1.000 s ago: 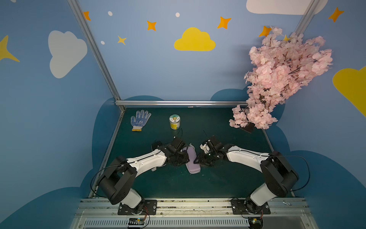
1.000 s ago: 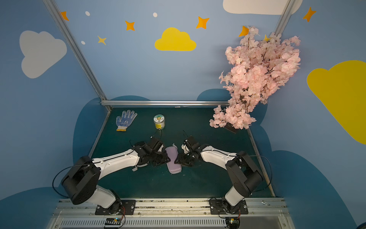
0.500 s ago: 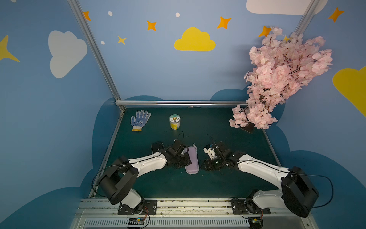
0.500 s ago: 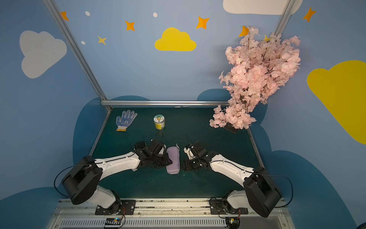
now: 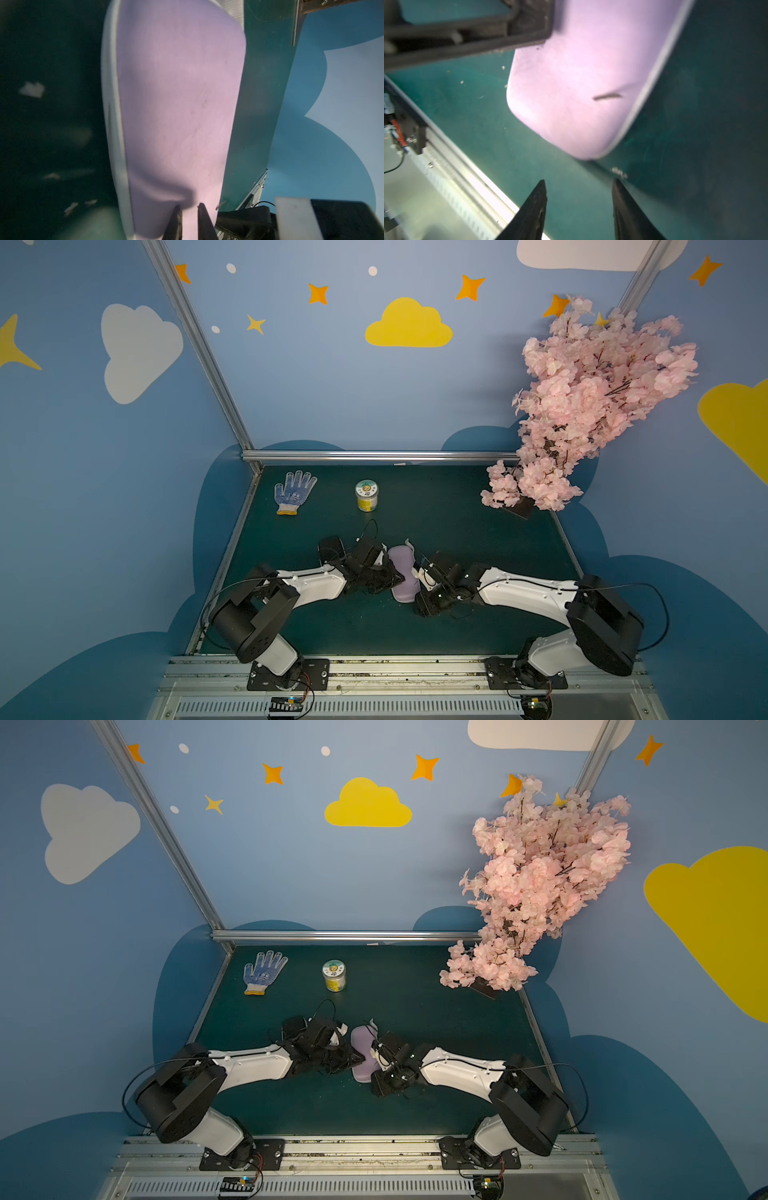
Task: Put umbrellas into zippered umbrella sleeves
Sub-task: Zip the zipper on the umbrella sleeve.
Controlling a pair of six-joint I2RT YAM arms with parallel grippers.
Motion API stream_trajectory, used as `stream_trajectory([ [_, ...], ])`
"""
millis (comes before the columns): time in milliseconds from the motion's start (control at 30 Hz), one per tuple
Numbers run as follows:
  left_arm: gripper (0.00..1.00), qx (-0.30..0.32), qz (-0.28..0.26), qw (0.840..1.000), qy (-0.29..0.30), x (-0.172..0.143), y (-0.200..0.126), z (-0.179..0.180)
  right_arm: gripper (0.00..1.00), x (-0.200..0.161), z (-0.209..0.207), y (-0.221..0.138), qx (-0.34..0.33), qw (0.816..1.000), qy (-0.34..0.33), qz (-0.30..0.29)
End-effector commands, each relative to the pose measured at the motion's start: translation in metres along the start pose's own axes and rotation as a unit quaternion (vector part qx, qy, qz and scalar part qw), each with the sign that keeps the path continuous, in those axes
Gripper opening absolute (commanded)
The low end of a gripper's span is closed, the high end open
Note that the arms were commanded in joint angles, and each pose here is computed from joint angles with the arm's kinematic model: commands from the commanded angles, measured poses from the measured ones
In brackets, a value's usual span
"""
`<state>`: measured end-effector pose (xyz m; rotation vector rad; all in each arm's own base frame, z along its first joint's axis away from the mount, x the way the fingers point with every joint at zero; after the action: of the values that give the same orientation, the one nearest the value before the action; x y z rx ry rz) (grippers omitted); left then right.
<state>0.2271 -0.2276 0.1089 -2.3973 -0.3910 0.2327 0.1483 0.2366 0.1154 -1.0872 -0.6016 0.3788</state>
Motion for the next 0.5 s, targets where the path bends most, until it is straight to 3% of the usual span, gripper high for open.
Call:
stream_trajectory([
  [0,0.17,0.091,-0.006,0.995,-0.034,0.003,0.010,0.042,0.52,0.009,-0.005,0.002,-0.042,0.999,-0.023,0.013],
  [167,0.17,0.093,-0.004,0.995,-0.027,0.014,0.014,0.043,0.50,0.025,-0.016,0.002,-0.042,0.999,-0.008,-0.006],
  [467,0.17,0.106,0.002,0.994,-0.010,0.023,0.020,0.041,0.44,0.034,-0.025,0.007,-0.055,0.993,-0.066,-0.083],
])
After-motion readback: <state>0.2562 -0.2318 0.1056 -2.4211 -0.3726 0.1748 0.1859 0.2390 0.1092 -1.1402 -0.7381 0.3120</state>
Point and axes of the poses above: each gripper's point midway between its finger pads, its own y axis out along the fingers, its own z axis along the line the jaws close on, x = y × z, the point moved 9 cm from there along -y, back along the fingers, and after that the axes turned 9 degrees about -y, right-handed, at the moved point
